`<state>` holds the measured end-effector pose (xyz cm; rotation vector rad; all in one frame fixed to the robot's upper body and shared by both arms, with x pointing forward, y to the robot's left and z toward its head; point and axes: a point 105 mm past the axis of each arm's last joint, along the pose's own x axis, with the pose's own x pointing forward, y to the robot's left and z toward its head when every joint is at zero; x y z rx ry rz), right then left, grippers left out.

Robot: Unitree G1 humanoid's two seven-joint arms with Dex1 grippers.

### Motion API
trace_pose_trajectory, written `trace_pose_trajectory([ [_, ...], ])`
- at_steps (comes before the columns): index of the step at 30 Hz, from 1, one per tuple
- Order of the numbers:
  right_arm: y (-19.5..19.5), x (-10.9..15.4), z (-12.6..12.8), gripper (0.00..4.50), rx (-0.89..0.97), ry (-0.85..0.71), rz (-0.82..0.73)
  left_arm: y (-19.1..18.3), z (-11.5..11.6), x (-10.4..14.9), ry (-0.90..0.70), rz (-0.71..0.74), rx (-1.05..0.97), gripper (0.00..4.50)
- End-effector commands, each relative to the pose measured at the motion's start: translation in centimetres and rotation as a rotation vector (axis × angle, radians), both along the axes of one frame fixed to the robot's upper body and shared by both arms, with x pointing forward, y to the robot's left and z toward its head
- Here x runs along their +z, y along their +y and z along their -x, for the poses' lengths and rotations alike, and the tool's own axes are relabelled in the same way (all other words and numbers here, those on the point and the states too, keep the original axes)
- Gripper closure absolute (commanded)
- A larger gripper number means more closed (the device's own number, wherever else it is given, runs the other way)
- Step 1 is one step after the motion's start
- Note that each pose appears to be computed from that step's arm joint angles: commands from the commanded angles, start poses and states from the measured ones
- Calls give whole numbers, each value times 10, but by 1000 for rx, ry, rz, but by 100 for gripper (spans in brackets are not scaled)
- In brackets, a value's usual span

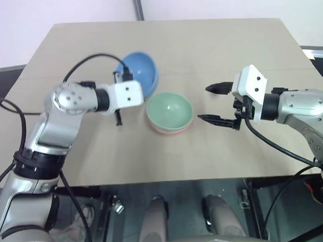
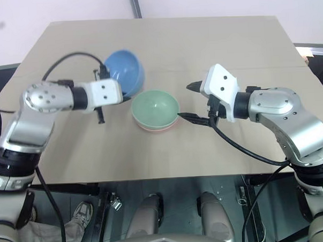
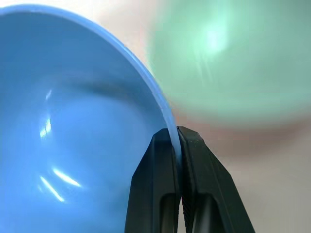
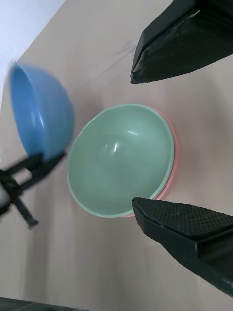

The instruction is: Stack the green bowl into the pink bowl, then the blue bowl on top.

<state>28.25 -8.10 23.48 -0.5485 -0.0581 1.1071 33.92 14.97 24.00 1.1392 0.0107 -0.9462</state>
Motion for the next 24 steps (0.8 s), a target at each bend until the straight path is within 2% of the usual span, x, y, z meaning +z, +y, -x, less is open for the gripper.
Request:
trace_pose_trajectory([
  [1,-7,16,5,40,-23,-74,-6,-24,21,31,-7,22,-172,448],
  [6,-16,15,7,40,-61,-74,1,-34,37,17,101,-60,-314,448],
  [10,-20,14,10,40,-87,-74,-1,-28,37,3,144,-129,-329,448],
  [11,-21,13,11,40,-92,-74,-2,-27,35,0,149,-137,-323,395],
  [12,-21,13,11,40,-97,-73,-4,-27,33,-1,146,-139,-325,362],
  [13,-22,13,12,40,-102,-72,-6,-29,33,0,146,-121,-329,345],
  [15,-23,12,12,40,-108,-70,-6,-34,31,3,119,-91,-332,270],
  [16,-23,12,13,40,-110,-68,-7,-35,32,5,123,-71,-335,254],
  [18,-24,11,13,40,-112,-64,-6,-35,33,8,125,-36,-330,254],
  [21,-25,9,14,40,-113,-57,-17,-19,28,24,145,150,-213,254],
  [24,-27,4,16,40,-92,-9,-49,8,22,26,165,286,-56,254],
])
